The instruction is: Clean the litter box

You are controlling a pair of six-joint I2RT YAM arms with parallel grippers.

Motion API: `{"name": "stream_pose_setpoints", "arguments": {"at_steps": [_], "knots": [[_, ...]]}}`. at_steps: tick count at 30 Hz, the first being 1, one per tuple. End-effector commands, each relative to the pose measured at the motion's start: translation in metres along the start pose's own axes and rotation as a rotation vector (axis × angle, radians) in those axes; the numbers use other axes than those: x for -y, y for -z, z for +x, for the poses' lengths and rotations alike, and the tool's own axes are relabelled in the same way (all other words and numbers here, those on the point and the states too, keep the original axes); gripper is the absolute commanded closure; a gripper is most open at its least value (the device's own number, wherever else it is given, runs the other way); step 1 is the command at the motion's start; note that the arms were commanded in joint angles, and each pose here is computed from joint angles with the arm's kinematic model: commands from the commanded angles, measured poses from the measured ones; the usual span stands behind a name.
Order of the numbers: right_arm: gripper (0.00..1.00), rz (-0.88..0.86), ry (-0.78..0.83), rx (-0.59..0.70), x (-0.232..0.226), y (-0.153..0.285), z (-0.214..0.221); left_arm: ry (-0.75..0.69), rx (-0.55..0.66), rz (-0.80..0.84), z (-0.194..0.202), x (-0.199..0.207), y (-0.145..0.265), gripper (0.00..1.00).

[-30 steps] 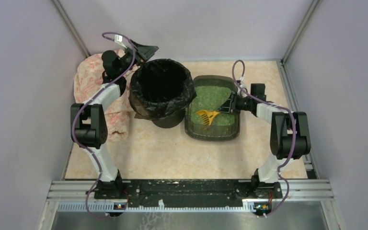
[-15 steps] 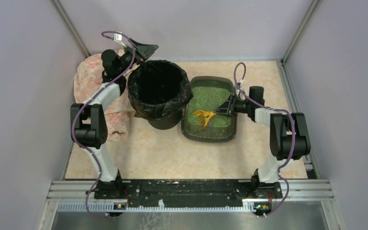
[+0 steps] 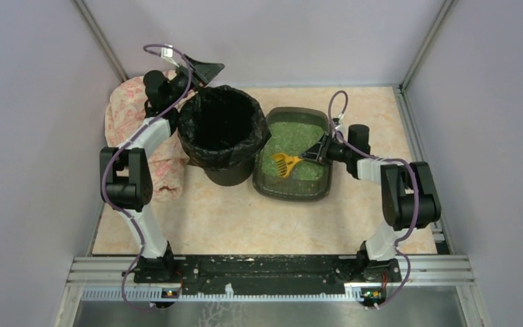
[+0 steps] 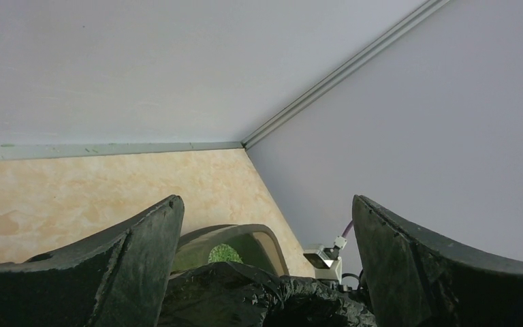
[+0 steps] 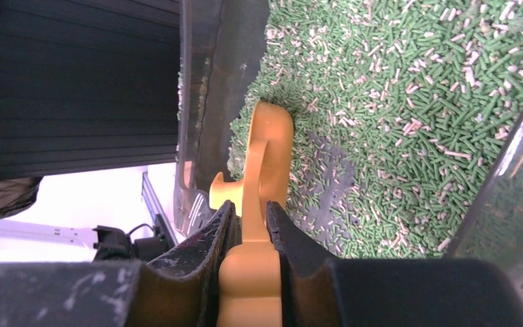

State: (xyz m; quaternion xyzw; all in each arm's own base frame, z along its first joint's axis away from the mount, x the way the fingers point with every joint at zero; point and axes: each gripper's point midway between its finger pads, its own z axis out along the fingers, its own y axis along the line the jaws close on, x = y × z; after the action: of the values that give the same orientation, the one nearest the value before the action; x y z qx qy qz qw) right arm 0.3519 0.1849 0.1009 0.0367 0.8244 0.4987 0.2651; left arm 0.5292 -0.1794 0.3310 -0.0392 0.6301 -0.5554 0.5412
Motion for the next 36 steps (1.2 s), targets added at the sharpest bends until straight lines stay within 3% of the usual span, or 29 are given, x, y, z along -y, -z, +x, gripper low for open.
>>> {"name": "stream_pose_setpoints", "arguments": {"at_steps": [1, 10, 36], "knots": [[1.00, -0.070, -0.029, -0.063, 0.000, -0.023, 0.035, -0.026, -0.018, 0.038, 0.001, 0.021, -0.001, 0.01], [1.00, -0.207, -0.044, -0.026, -0.031, -0.021, 0.018, -0.041, -0.024, 0.017, 0.005, 0.023, 0.008, 0.01], [1.00, -0.047, -0.058, 0.236, 0.007, 0.043, -0.050, -0.030, -0.008, 0.056, -0.002, 0.025, -0.001, 0.01]]}}
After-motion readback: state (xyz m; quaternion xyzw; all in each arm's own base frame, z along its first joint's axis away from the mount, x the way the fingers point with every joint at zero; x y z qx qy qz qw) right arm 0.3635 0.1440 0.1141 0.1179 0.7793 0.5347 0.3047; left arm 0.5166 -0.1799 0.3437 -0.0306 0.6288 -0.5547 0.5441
